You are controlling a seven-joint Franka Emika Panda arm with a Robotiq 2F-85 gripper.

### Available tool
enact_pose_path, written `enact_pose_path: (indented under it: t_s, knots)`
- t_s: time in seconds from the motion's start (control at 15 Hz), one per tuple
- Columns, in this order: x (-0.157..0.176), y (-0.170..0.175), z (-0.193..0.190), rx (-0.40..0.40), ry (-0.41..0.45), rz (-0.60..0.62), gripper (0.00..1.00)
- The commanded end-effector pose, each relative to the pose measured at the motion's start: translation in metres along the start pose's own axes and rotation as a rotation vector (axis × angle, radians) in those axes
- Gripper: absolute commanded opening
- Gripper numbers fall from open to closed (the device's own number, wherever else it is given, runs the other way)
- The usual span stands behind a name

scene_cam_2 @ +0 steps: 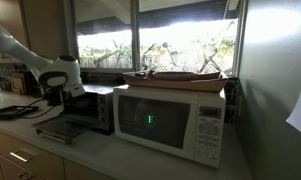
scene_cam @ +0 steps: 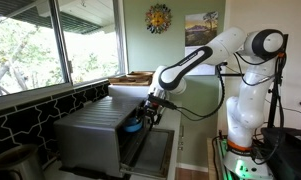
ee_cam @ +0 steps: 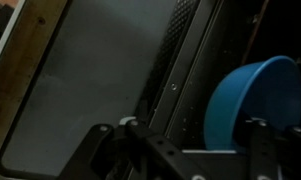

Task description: Take the blue bowl out of the oven and flip it over then put it back in the oven

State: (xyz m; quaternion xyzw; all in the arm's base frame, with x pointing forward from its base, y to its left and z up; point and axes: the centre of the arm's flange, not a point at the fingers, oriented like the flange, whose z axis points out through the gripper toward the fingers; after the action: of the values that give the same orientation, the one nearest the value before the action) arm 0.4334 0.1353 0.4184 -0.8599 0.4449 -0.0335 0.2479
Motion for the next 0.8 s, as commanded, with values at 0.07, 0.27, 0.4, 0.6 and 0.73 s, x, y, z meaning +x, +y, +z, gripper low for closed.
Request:
enact_pose_path:
  t_s: [0.07,0.27,0.4,0.6,0.73]
  knots:
    - [-0.001,0.0,-0.004,0.091,0.0,-0.055,1.0]
    - [-0.003,0.004,-0.007,0.128,-0.003,-0.157,1.0]
    - [-0.006,0.005,-0.011,0.149,0.007,-0.251,1.0]
    - [-0.009,0.004,-0.021,0.176,0.042,-0.401,1.0]
    - [-0.009,0.001,-0.032,0.203,0.076,-0.468,1.0]
